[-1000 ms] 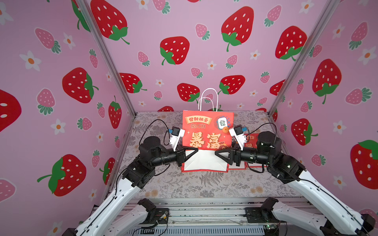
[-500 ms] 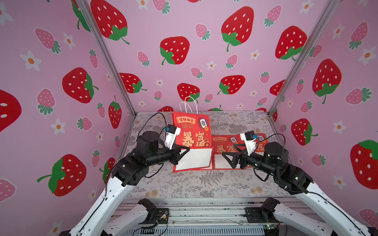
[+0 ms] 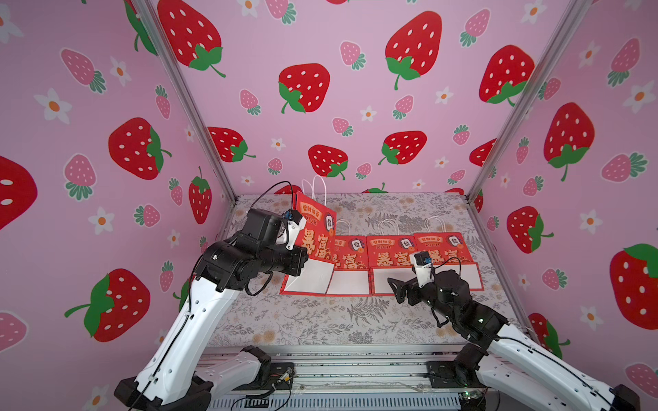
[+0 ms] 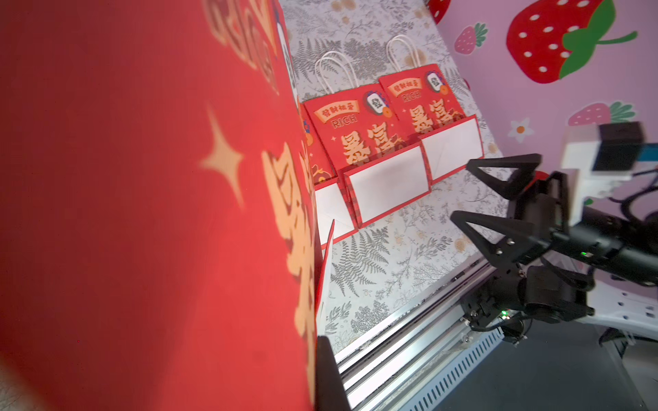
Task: Put away the paper bag
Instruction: Place the paper bag at the center of the board.
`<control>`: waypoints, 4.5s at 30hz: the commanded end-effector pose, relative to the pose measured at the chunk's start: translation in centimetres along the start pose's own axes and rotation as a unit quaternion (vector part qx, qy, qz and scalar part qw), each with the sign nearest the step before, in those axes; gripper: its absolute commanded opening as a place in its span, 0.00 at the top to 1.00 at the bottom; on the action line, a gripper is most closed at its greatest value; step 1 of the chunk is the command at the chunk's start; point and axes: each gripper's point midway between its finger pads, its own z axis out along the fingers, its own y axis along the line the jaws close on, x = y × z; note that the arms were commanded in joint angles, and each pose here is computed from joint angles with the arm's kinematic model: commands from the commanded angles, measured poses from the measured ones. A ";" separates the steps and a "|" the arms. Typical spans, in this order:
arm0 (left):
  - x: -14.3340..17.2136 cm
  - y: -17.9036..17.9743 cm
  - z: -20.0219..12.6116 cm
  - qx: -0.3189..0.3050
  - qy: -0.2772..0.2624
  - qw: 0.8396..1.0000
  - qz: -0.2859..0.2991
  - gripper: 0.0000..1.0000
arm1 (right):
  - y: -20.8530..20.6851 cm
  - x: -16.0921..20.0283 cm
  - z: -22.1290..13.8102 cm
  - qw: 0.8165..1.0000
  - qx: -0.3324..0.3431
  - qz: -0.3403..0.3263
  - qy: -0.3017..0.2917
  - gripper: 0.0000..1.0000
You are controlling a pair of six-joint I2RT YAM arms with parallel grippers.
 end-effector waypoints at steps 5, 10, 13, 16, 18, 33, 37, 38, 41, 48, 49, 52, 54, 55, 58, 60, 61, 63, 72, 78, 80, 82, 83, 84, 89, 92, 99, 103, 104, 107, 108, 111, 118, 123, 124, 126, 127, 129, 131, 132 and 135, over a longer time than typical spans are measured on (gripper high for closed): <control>0.4 3.4 1.2 0.031 0.055 0.997 -0.049 1.00 | 0.2 -2.1 0.2 0.999 0.000 -0.005 -0.037 0.01; -0.6 4.5 1.4 0.049 0.045 0.996 -0.065 1.00 | 0.1 -2.2 -0.3 0.999 -0.001 -0.002 -0.047 0.01; -0.4 5.8 2.8 0.032 0.064 0.995 -0.063 1.00 | -0.1 -2.1 -0.6 0.999 0.000 0.000 -0.052 0.01; -0.4 7.2 4.3 0.017 0.077 0.995 -0.062 1.00 | 0.0 -2.0 -0.6 0.999 -0.001 0.000 -0.051 0.01; -0.9 8.5 5.4 -0.005 0.074 0.996 -0.057 1.00 | 0.0 -2.0 -0.5 0.999 -0.002 0.000 -0.050 0.01; -3.7 15.5 6.9 0.037 0.040 0.985 -0.162 1.00 | -0.1 -2.0 -0.6 0.999 0.001 0.003 -0.051 0.01; -4.3 15.8 6.9 0.047 0.031 0.986 -0.157 1.00 | -0.1 -2.0 -0.5 0.999 0.002 0.002 -0.048 0.01; -4.5 15.8 6.8 0.050 0.030 0.986 -0.153 1.00 | -0.1 -1.9 -0.5 0.999 0.002 0.002 -0.048 0.01; -4.8 15.6 7.0 0.065 0.019 0.986 -0.150 1.00 | -0.3 -1.9 -0.4 0.999 0.006 0.004 -0.048 0.01; -2.1 17.6 9.6 0.043 0.058 0.981 -0.179 1.00 | -0.3 -1.9 -0.3 0.999 0.007 0.007 -0.045 0.01; -1.7 17.7 9.9 0.042 0.062 0.981 -0.179 1.00 | -0.4 -1.9 -0.2 0.999 0.008 0.007 -0.044 0.01; -1.4 17.6 10.2 0.050 0.057 0.981 -0.179 1.00 | -0.4 -1.9 -0.1 0.999 0.007 0.008 -0.043 0.01; -1.7 17.1 10.5 0.072 0.050 0.979 -0.182 1.00 | -0.4 -1.9 -0.1 0.999 0.007 0.008 -0.041 0.01; -1.7 17.0 10.8 0.080 0.051 0.978 -0.185 1.00 | -0.4 -1.8 0.0 0.999 0.007 0.009 -0.039 0.01; -1.3 17.3 11.6 0.085 0.066 0.975 -0.195 1.00 | -0.3 -1.8 0.2 0.999 0.006 0.007 -0.036 0.01; -0.9 17.7 12.0 0.082 0.077 0.973 -0.200 1.00 | -0.3 -1.8 0.2 0.999 0.006 0.008 -0.035 0.01; -0.8 17.8 12.3 0.082 0.082 0.973 -0.202 1.00 | -0.3 -1.8 0.1 0.999 0.006 0.009 -0.037 0.01; -0.4 18.1 12.7 0.079 0.090 0.971 -0.207 1.00 | -0.4 -1.8 0.0 0.999 0.006 0.010 -0.039 0.01; 0.8 19.6 13.5 0.044 0.118 0.969 -0.212 1.00 | -0.5 -1.9 -0.1 0.999 0.005 0.013 -0.042 0.01; 2.2 21.0 14.6 0.020 0.149 0.963 -0.222 1.00 | -0.5 -1.9 -0.1 0.999 0.005 0.013 -0.041 0.01; 3.0 21.4 15.4 0.021 0.165 0.959 -0.230 1.00 | -0.5 -1.9 -0.1 0.999 0.005 0.014 -0.042 0.01; 3.3 21.6 15.9 0.022 0.175 0.956 -0.234 1.00 | -0.6 -1.9 -0.1 0.999 0.006 0.015 -0.042 0.01; 3.5 21.7 16.1 0.024 0.178 0.955 -0.236 1.00 | -0.5 -1.9 -0.1 0.999 0.004 0.015 -0.042 0.01; 3.5 21.7 16.2 0.024 0.180 0.954 -0.237 1.00 | -0.6 -1.9 -0.1 0.999 0.005 0.015 -0.041 0.01; 4.5 22.5 17.2 0.019 0.202 0.948 -0.247 1.00 | -0.5 -1.9 0.0 0.999 0.005 0.015 -0.039 0.01; 4.6 22.8 17.6 0.019 0.210 0.945 -0.249 1.00 | -0.6 -1.8 0.0 0.999 0.005 0.015 -0.039 0.01; 5.1 23.7 17.9 0.004 0.221 0.944 -0.246 0.89 | -0.6 -1.9 0.1 0.999 0.005 0.015 -0.037 0.01; 5.9 23.8 18.3 0.001 0.235 0.938 -0.255 0.80 | -0.6 -1.9 0.1 0.999 0.004 0.015 -0.037 0.01; 6.3 24.0 18.4 -0.004 0.241 0.936 -0.256 0.78 | -0.6 -1.8 0.1 0.999 0.005 0.015 -0.037 0.01; 7.3 24.6 18.4 -0.024 0.257 0.932 -0.255 0.75 | -0.6 -1.8 0.0 0.999 0.005 0.016 -0.037 0.01; 7.4 24.7 18.5 -0.026 0.261 0.931 -0.255 0.73 | -0.6 -1.8 0.0 0.999 0.004 0.016 -0.038 0.01; 7.9 24.9 18.6 -0.032 0.269 0.927 -0.258 0.67 | -0.6 -1.8 0.0 0.999 0.004 0.016 -0.039 0.01; 8.5 25.4 18.7 -0.045 0.281 0.923 -0.260 0.52 | -0.7 -1.8 0.1 0.999 0.005 0.017 -0.038 0.01; 8.6 25.3 18.4 -0.050 0.282 0.922 -0.261 0.41 | -0.6 -1.9 0.0 0.999 0.005 0.017 -0.038 0.01; 8.6 25.4 18.3 -0.052 0.282 0.922 -0.260 0.40 | -0.6 -1.9 0.0 0.999 0.005 0.017 -0.039 0.01; 8.6 25.4 18.1 -0.056 0.281 0.922 -0.259 0.39 | -0.7 -1.9 0.0 0.999 0.005 0.018 -0.040 0.01; 8.6 25.4 18.1 -0.056 0.281 0.922 -0.259 0.37 | -0.7 -1.9 -0.1 0.999 0.005 0.018 -0.040 0.01; 8.8 25.3 18.0 -0.058 0.284 0.921 -0.261 0.33 | -0.7 -1.9 -0.1 0.999 0.005 0.018 -0.042 0.01; 8.9 25.3 17.9 -0.059 0.286 0.920 -0.263 0.27 | -0.7 -2.0 -0.2 0.999 0.005 0.019 -0.042 0.01; 8.9 25.3 17.9 -0.059 0.286 0.920 -0.263 0.25 | -0.7 -1.9 -0.1 0.999 0.005 0.019 -0.042 0.01; 8.9 25.3 17.7 -0.062 0.285 0.920 -0.262 0.19 | -0.6 -1.9 -0.2 0.999 0.003 0.019 -0.042 0.01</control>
